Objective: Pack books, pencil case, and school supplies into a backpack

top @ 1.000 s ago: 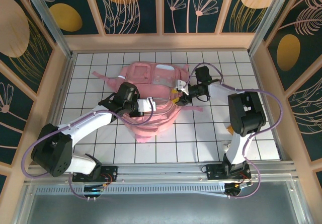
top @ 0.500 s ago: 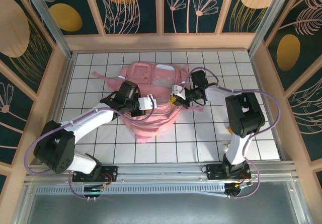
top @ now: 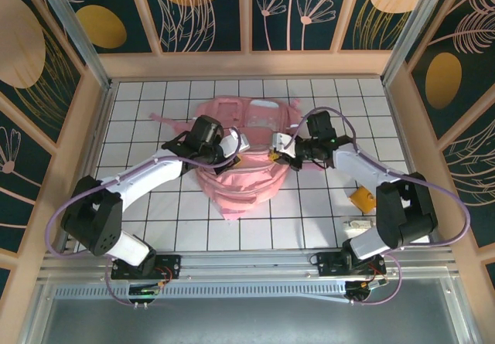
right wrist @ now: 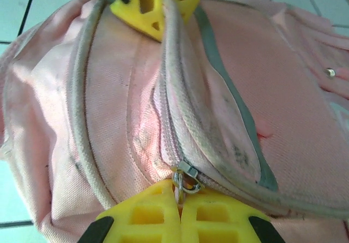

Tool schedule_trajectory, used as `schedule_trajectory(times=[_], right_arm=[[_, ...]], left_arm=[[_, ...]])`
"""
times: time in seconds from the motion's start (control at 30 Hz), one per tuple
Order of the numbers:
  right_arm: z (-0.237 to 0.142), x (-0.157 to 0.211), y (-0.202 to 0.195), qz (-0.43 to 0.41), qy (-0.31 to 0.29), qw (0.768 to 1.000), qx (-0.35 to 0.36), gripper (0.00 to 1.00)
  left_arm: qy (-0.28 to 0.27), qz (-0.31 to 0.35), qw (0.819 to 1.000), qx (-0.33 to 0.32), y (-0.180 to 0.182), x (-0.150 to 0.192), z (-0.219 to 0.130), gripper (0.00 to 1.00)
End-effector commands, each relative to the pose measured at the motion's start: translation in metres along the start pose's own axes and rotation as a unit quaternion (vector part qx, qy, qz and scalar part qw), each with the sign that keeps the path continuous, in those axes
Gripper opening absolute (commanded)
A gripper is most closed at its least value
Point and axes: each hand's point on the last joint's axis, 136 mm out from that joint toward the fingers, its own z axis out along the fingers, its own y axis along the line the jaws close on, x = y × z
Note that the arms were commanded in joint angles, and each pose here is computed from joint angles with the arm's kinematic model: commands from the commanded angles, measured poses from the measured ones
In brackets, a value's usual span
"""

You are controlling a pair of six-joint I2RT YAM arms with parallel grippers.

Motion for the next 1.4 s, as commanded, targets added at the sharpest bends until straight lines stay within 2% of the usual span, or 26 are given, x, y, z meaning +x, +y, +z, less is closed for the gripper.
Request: schedule_trajectory(times=[0.0, 0.1, 0.17, 0.27, 0.33, 0.43, 0.53, 0.6, 0.67, 0.73, 0.8, 0.9, 1.0, 1.07, 1.13, 1.27, 1.37], right_arm=[[0.009, -0.029, 0.046, -0.007, -0.024, 0.996, -0.082, 0.0], [0.027, -0.056, 0.062, -0.004, -0.056, 0.991, -0.123, 0.0], [0.034, -0.062, 0.064, 0.012, -0.057, 0.988, -0.143, 0.0], [0.046, -0.069, 0.05, 0.058, -0.062, 0.99, -0.116, 0.0], [0.045, -0.079, 0.055, 0.085, -0.093, 0.983, -0.136, 0.0], [0.034, -0.088, 0.058, 0.104, -0.129, 0.973, -0.158, 0.01], [0.023, -0.094, 0.057, 0.144, -0.156, 0.963, -0.167, 0.08], [0.02, -0.09, 0.063, 0.147, -0.143, 0.965, -0.163, 0.26], [0.018, -0.083, 0.066, 0.159, -0.121, 0.967, -0.159, 0.31], [0.015, -0.082, 0.067, 0.204, -0.114, 0.958, -0.165, 0.32], [0.007, -0.09, 0.07, 0.255, -0.131, 0.94, -0.184, 0.34], [-0.013, -0.082, 0.024, 0.406, -0.133, 0.899, -0.099, 0.38], [-0.029, -0.061, -0.007, 0.512, -0.107, 0.852, 0.027, 0.43], [-0.043, -0.053, -0.015, 0.58, -0.114, 0.802, 0.086, 0.44], [-0.055, -0.049, -0.015, 0.637, -0.134, 0.751, 0.111, 0.46], [-0.081, -0.029, -0.027, 0.688, -0.145, 0.685, 0.19, 0.47], [-0.088, -0.007, -0.042, 0.715, -0.121, 0.655, 0.213, 0.49]], left_arm=[[-0.073, -0.038, 0.996, -0.019, 0.019, -0.05, 0.004, 0.0], [-0.072, -0.02, 0.997, 0.004, -0.001, -0.055, 0.013, 0.0], [-0.068, -0.016, 0.997, 0.012, -0.008, -0.055, 0.017, 0.0], [-0.072, -0.037, 0.996, 0.032, -0.014, -0.056, 0.017, 0.0], [-0.077, -0.043, 0.995, 0.047, -0.02, -0.057, 0.016, 0.0], [-0.069, -0.043, 0.996, 0.027, -0.015, -0.051, 0.015, 0.0], [-0.067, -0.042, 0.997, 0.017, -0.012, -0.05, 0.012, 0.0], [-0.069, -0.044, 0.997, 0.014, -0.01, -0.051, 0.011, 0.0], [-0.068, -0.047, 0.996, 0.014, -0.009, -0.051, 0.013, 0.0], [-0.072, -0.048, 0.996, 0.018, -0.009, -0.054, 0.016, 0.0], [-0.08, -0.051, 0.995, 0.017, -0.007, -0.057, 0.016, 0.0], [-0.093, -0.054, 0.994, 0.014, -0.001, -0.063, 0.015, 0.0], [-0.102, -0.061, 0.993, 0.017, 0.005, -0.07, 0.015, 0.0], [-0.112, -0.06, 0.992, 0.018, 0.006, -0.075, 0.015, 0.0], [-0.117, -0.057, 0.991, 0.014, 0.009, -0.078, 0.016, 0.0], [-0.12, -0.024, 0.992, 0.017, 0.006, -0.076, 0.018, 0.0], [-0.114, 0.005, 0.993, 0.025, 0.001, -0.069, 0.021, 0.0]])
